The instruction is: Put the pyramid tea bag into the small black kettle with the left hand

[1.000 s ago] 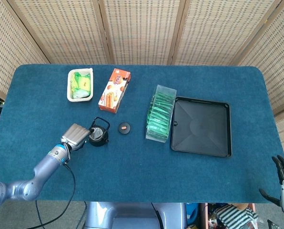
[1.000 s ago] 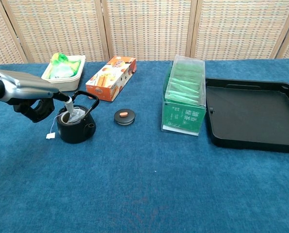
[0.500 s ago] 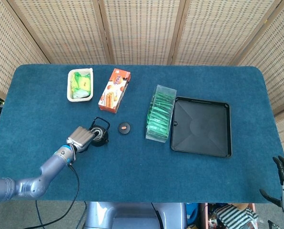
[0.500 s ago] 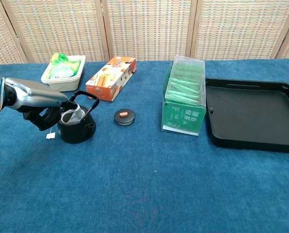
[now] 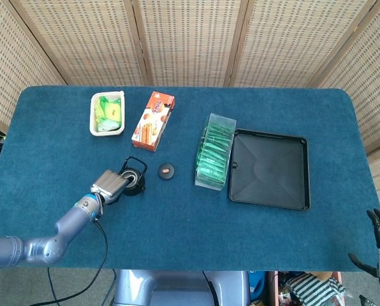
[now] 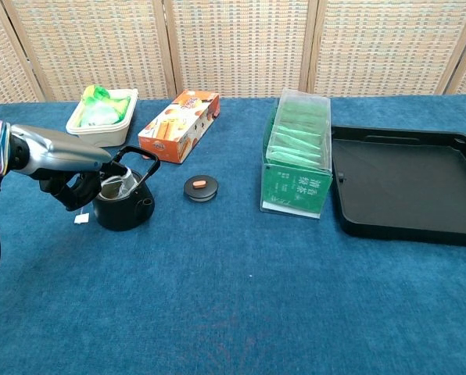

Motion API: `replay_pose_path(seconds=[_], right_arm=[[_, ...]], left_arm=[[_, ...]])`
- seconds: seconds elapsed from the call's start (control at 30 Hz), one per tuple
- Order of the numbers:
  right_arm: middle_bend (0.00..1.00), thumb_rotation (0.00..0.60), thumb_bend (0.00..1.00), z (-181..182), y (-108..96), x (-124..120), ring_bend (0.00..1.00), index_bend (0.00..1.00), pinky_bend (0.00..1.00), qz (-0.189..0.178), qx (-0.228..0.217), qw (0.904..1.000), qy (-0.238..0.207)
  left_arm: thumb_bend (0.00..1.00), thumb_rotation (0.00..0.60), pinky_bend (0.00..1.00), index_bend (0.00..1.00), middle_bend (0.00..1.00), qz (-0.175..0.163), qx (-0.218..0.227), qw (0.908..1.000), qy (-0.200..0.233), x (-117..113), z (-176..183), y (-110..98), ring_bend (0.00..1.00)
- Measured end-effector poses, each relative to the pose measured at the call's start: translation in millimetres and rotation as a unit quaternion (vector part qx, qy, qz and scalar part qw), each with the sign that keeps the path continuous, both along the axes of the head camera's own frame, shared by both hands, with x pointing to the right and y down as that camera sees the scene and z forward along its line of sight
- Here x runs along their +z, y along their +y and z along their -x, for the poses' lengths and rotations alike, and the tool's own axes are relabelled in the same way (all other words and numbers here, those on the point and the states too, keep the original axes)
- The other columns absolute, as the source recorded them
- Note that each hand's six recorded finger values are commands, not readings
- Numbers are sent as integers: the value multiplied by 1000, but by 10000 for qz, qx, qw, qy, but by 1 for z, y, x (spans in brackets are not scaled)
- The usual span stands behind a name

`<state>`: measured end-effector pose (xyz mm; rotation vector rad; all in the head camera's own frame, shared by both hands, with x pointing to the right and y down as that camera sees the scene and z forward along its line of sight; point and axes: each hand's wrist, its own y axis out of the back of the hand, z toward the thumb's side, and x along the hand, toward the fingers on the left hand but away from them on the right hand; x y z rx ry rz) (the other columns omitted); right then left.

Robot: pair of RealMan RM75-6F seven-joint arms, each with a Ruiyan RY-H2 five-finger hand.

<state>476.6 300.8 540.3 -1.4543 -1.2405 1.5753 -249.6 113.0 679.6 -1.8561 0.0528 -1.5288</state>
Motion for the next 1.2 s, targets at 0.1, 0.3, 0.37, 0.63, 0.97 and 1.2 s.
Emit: replay_pose_path(seconds=[0.1, 0.3, 0.37, 0.63, 0.97, 1.2], right_arm=[[156, 600, 19, 0, 0, 0, 0, 107, 64, 6, -2, 10000, -4], [156, 600, 18, 1, -1, 1, 0, 107, 64, 10, -18, 10000, -18], [156, 600, 19, 1, -1, 1, 0, 107, 64, 11, -17, 10000, -18], [156, 600, 19, 0, 0, 1, 0, 107, 64, 20, 9, 10000, -3], [156, 600, 19, 0, -1, 1, 0, 107, 64, 17, 1, 10000, 7], [156, 600, 19, 0, -3, 0, 0, 107, 64, -5, -33, 10000, 12]], left_arm=[[1000, 600, 639, 147, 689, -78, -37, 9999, 128, -8, -1, -1, 578], [1000, 600, 640, 147, 689, -122, 20, 9995, 296, -21, 1, 2, 578], [1000, 600, 640, 147, 689, -83, 37, 9995, 307, -20, 2, 6, 578], [1000, 600, 640, 147, 690, -4, 35, 9996, 268, -15, 3, 9, 578], [1000, 600, 641, 147, 689, -143, -147, 9992, 356, -18, 7, 6, 578], [1000, 600, 639, 147, 675, -511, -397, 9960, 620, -39, 23, 7, 570]])
